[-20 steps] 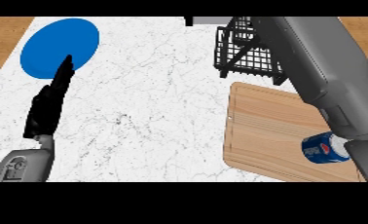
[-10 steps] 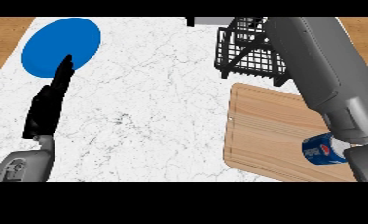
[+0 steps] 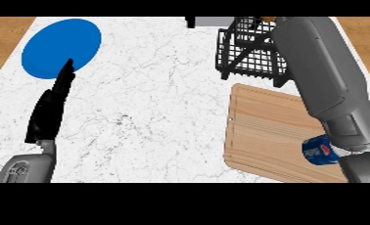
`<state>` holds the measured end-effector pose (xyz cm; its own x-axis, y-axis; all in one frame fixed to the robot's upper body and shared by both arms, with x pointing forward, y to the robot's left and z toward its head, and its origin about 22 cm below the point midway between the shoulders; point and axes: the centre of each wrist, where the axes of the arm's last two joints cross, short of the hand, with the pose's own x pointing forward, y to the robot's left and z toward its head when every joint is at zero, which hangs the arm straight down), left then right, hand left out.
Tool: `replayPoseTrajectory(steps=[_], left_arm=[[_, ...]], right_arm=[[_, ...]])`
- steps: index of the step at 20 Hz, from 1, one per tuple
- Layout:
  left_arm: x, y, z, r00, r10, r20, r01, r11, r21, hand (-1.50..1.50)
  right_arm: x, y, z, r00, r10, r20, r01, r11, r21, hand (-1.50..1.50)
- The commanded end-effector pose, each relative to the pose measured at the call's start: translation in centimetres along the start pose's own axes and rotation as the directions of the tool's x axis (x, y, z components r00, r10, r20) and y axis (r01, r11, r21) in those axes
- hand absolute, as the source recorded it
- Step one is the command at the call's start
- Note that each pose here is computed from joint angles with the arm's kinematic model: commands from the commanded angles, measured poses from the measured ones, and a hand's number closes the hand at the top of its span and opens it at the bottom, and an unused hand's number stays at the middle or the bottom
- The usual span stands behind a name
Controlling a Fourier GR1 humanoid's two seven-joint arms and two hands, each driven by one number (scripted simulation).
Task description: Pick the croissant from the cutting board and place it in the tiered basket
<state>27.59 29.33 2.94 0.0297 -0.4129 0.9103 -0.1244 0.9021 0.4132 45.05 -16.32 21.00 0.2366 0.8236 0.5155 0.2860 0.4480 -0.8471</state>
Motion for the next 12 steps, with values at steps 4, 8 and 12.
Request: replayPoseTrajectory(steps=[4,8,12], left_arm=[[0.2,0.3,-0.3,1.0,0.001,-0.007,-0.001,1.0,0.006,0.0],[0.5,0.3,-0.4,1.0,0.009,-0.021,-0.008,1.0,0.013,0.0],[-0.1,0.1,0.1,1.0,0.003,-0.012,-0.002,1.0,0.021,0.0]], right_arm=[[-1.9,0.2,0.5,0.989,-0.145,-0.012,0.142,0.982,-0.123,-1.5],[-2.7,-3.3,1.3,0.983,-0.183,0.013,0.182,0.959,-0.216,-1.5],[-4.5,-8.2,1.2,0.963,-0.254,-0.085,0.23,0.947,-0.226,-1.5]])
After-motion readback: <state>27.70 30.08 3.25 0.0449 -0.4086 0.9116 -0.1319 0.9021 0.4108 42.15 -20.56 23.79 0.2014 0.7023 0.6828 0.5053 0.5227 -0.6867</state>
